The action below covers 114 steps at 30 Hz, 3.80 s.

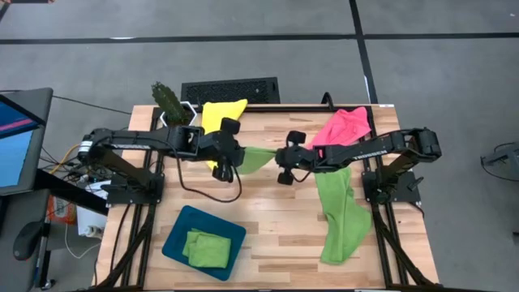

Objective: Fold microfiber towels
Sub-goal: Fold the top green microfiber

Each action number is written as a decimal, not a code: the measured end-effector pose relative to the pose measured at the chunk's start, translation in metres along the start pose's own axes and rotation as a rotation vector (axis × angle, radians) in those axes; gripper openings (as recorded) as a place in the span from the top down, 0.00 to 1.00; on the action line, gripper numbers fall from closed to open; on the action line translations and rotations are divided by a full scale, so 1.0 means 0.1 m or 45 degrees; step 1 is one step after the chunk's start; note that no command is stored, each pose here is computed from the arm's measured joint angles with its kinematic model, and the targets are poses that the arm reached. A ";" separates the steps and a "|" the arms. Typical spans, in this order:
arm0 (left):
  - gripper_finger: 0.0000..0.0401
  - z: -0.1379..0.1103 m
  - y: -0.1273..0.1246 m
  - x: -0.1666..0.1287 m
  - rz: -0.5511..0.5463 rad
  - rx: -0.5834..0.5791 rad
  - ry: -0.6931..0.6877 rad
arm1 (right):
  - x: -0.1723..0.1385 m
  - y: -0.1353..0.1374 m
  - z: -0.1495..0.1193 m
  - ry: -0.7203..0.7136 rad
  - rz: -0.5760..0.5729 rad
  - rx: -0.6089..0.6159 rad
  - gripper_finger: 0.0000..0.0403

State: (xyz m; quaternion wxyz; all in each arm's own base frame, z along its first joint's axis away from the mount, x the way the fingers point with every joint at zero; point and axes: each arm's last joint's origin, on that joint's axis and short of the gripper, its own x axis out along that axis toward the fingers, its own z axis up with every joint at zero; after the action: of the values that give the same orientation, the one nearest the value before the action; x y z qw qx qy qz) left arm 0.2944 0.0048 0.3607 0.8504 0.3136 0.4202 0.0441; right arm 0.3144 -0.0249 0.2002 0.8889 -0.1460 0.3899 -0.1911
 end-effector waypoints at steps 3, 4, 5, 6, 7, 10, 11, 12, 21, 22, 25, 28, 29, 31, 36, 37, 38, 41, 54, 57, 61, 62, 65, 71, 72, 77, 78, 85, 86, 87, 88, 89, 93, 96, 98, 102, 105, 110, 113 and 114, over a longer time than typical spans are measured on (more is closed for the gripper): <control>1.00 -0.11 0.01 0.18 -0.024 -0.016 -0.004 | 0.00 -0.02 -0.05 0.070 -0.107 -0.019 0.98; 1.00 -0.16 0.01 0.25 -0.021 0.008 0.015 | 0.00 -0.03 -0.07 0.091 -0.157 -0.032 0.98; 1.00 -0.22 0.03 0.32 -0.002 0.038 0.033 | 0.00 -0.04 -0.07 0.105 -0.217 -0.043 0.97; 1.00 -0.26 0.05 0.37 0.028 0.072 0.038 | -0.01 -0.06 -0.08 0.121 -0.293 -0.061 0.97; 1.00 -0.31 0.08 0.44 0.056 0.105 0.031 | -0.01 -0.09 -0.08 0.139 -0.379 -0.083 0.96; 1.00 -0.47 0.17 0.64 0.100 0.192 -0.027 | -0.02 -0.20 -0.10 0.208 -0.671 -0.134 0.97; 1.00 -0.52 0.20 0.69 0.123 0.201 -0.059 | -0.02 -0.23 -0.10 0.231 -0.737 -0.150 0.98; 1.00 -0.55 0.23 0.73 0.149 0.197 -0.092 | -0.02 -0.25 -0.11 0.249 -0.777 -0.157 0.98; 1.00 -0.79 -0.16 1.02 -0.031 0.061 -0.205 | -0.10 -0.03 -0.26 0.304 -0.567 0.011 0.97; 1.00 -0.80 -0.26 1.05 -0.073 0.058 -0.211 | -0.13 0.04 -0.26 0.302 -0.512 0.023 0.97; 1.00 -0.83 -0.59 1.09 -0.149 0.058 -0.217 | -0.24 0.28 -0.26 0.271 -0.369 0.015 0.97; 1.00 -0.78 -0.83 1.07 -0.202 0.082 -0.253 | -0.37 0.52 -0.26 0.224 -0.266 -0.063 0.96; 1.00 -0.74 -0.87 1.05 -0.204 0.100 -0.264 | -0.41 0.58 -0.26 0.207 -0.262 -0.089 0.96; 1.00 -0.68 -0.90 1.02 -0.142 0.133 -0.247 | -0.47 0.64 -0.26 0.173 -0.315 -0.131 0.96; 1.00 -0.60 -0.67 0.99 0.238 0.214 -0.144 | -0.46 0.49 -0.23 0.110 -0.706 -0.138 0.97; 1.00 -0.60 -0.61 1.00 0.305 0.227 -0.140 | -0.44 0.43 -0.22 0.116 -0.767 -0.128 0.97; 1.00 -0.60 -0.54 1.00 0.361 0.235 -0.144 | -0.40 0.37 -0.22 0.128 -0.819 -0.116 0.97; 1.00 -0.65 -0.29 1.02 0.503 0.200 -0.187 | -0.29 0.15 -0.22 0.171 -0.949 -0.050 0.97; 1.00 -0.92 -0.20 1.16 0.370 0.139 -0.241 | -0.14 -0.10 -0.23 0.204 -0.944 0.138 0.97; 1.00 -0.93 -0.34 1.18 0.303 0.129 -0.229 | -0.19 0.02 -0.21 0.174 -0.906 0.097 0.97; 1.00 -0.90 -0.45 1.17 0.239 0.054 -0.269 | -0.27 0.18 -0.20 0.146 -0.840 0.029 0.97; 1.00 -0.90 -0.47 1.18 0.209 0.031 -0.287 | -0.29 0.22 -0.20 0.139 -0.807 0.020 0.97; 1.00 -0.88 -0.52 1.17 0.107 -0.042 -0.352 | -0.34 0.35 -0.19 0.113 -0.699 0.011 0.97; 0.98 -0.81 -0.64 1.14 -0.025 -0.037 -0.426 | -0.44 0.52 -0.18 0.058 -0.653 -0.025 0.97; 0.97 -0.80 -0.65 1.14 -0.021 -0.027 -0.423 | -0.45 0.52 -0.19 0.058 -0.658 -0.033 0.97; 0.84 -0.79 -0.68 1.13 0.077 0.020 -0.346 | -0.44 0.49 -0.23 0.113 -0.674 -0.091 0.97; 0.82 -0.79 -0.67 1.13 0.096 0.033 -0.333 | -0.43 0.46 -0.23 0.125 -0.690 -0.104 0.97; 0.62 -0.81 -0.65 1.13 0.210 0.071 -0.234 | -0.34 0.28 -0.24 0.203 -0.812 -0.183 0.97; 0.60 -0.82 -0.64 1.13 0.225 0.091 -0.214 | -0.33 0.24 -0.24 0.213 -0.855 -0.189 0.97; 0.58 -0.82 -0.64 1.13 0.232 0.110 -0.203 | -0.31 0.19 -0.24 0.229 -0.907 -0.201 0.97; 0.56 -0.83 -0.63 1.14 0.241 0.118 -0.195 | -0.29 0.13 -0.23 0.247 -0.965 -0.218 0.97; 0.54 -0.83 -0.62 1.14 0.258 0.116 -0.191 | -0.26 0.07 -0.23 0.269 -1.027 -0.235 0.97; 0.52 -0.80 -0.56 1.12 0.350 0.099 -0.201 | -0.15 -0.22 -0.18 0.374 -1.224 -0.264 0.97; 0.52 -0.79 -0.53 1.11 0.393 0.100 -0.182 | -0.07 -0.42 -0.17 0.412 -1.277 -0.191 0.97; 0.52 -0.78 -0.53 1.11 0.405 0.090 -0.177 | -0.04 -0.49 -0.17 0.410 -1.302 -0.140 0.97; 0.52 -0.80 -0.54 1.12 0.374 -0.006 -0.181 | -0.09 -0.37 -0.17 0.339 -1.276 -0.095 0.97; 0.52 -0.81 -0.58 1.13 0.274 -0.080 -0.203 | -0.17 -0.13 -0.19 0.249 -1.137 -0.074 0.97; 0.52 -0.81 -0.64 1.14 0.071 -0.240 -0.304 | -0.37 0.34 -0.27 0.144 -0.756 0.051 0.97; 0.52 -0.78 -0.66 1.13 -0.059 -0.309 -0.391 | -0.50 0.59 -0.29 0.127 -0.521 0.072 0.95; 0.52 -0.77 -0.66 1.13 -0.094 -0.333 -0.414 | -0.54 0.67 -0.30 0.125 -0.444 0.065 0.95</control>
State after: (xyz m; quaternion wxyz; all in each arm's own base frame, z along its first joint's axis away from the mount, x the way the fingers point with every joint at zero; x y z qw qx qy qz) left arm 0.2970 0.0281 0.2107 0.9415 0.1879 0.2793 0.0158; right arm 0.2735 0.0559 0.1880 0.8256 -0.1792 0.3966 -0.3592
